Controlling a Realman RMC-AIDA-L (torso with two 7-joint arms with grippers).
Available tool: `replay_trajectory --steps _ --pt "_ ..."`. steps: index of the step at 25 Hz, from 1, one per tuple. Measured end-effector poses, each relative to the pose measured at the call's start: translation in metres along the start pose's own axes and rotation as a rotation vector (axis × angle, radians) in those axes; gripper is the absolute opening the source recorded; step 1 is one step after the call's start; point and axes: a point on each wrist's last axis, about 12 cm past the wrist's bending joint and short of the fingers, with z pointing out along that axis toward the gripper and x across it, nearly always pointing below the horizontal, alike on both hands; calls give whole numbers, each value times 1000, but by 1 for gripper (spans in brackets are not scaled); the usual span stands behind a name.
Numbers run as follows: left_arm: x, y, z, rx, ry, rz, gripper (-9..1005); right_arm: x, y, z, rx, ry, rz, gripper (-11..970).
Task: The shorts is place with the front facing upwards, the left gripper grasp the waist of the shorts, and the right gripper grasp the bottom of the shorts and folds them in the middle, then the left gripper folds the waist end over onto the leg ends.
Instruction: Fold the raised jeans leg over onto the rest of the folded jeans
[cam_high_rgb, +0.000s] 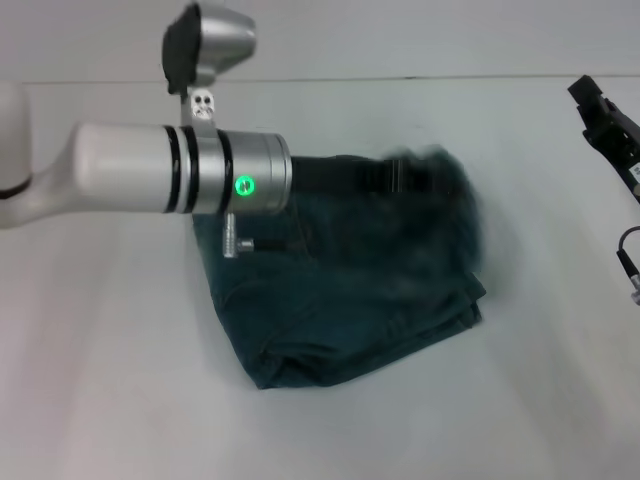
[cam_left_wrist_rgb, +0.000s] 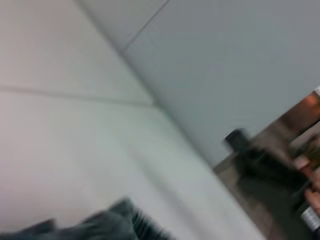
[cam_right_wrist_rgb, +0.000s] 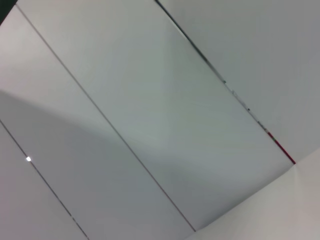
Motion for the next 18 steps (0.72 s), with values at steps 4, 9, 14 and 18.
replay_trajectory --steps 4,9,14,18 --pt "4 4 0 -30 8 7 294 0 -2 -1 12 4 2 39" --pt "6 6 -9 -15 -6 11 497 1 -1 2 11 15 -3 44" --pt "12 9 -46 34 -91 60 659 -8 -1 5 -59 51 -36 50" --pt "28 18 -95 63 -181 98 754 -24 9 6 -258 139 -154 54"
